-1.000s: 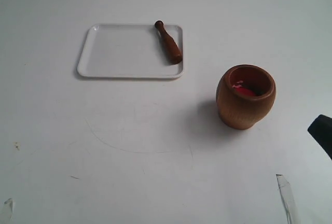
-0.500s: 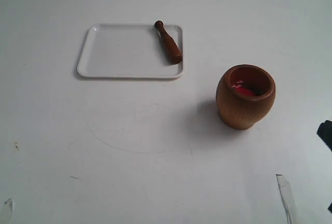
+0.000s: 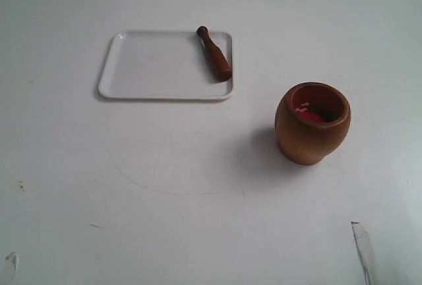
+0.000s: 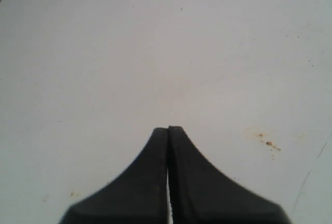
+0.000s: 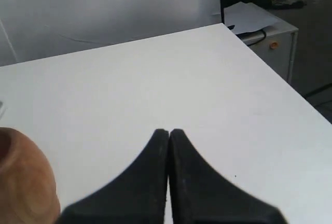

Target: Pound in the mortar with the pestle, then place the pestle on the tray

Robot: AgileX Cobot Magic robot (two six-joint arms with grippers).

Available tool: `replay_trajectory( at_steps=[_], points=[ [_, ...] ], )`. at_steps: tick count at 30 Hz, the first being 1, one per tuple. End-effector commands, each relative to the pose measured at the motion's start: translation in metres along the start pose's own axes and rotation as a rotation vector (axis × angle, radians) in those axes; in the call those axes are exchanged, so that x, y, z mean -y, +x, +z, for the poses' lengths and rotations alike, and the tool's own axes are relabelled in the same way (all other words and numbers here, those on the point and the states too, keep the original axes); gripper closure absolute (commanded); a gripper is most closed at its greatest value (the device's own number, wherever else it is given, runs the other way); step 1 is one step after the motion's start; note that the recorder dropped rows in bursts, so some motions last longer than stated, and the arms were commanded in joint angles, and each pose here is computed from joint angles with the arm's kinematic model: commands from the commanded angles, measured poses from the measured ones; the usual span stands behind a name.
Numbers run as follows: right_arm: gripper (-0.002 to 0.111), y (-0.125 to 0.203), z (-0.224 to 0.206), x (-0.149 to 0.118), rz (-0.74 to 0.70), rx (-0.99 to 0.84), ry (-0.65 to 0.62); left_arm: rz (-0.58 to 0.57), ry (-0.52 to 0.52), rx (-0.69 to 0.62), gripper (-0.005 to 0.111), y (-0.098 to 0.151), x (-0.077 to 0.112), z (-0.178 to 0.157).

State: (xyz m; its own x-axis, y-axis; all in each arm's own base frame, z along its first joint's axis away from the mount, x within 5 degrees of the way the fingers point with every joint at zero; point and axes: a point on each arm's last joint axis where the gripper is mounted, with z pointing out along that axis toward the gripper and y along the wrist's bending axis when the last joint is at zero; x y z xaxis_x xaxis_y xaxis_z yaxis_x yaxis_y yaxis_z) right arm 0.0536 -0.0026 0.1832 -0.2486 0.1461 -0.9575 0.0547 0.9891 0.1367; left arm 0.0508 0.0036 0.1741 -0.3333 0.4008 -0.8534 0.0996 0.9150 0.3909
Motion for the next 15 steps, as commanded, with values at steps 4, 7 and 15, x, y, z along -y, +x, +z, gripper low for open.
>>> replay_trajectory(
  at_steps=[4,7,15],
  points=[
    [0.108,0.0014,0.0000,-0.0049,-0.092,-0.005,-0.087,-0.012,0.008,0.007,0.107,-0.0004,0.0006,0.0000],
    [0.108,0.0016,0.0000,-0.0051,-0.099,-0.008,-0.093,-0.012,0.008,0.007,0.107,-0.0004,0.0006,0.0000],
    [0.108,0.0014,0.0000,-0.0052,-0.099,-0.006,-0.093,-0.012,0.008,0.007,0.107,-0.0004,0.0006,0.0000]
  ],
)
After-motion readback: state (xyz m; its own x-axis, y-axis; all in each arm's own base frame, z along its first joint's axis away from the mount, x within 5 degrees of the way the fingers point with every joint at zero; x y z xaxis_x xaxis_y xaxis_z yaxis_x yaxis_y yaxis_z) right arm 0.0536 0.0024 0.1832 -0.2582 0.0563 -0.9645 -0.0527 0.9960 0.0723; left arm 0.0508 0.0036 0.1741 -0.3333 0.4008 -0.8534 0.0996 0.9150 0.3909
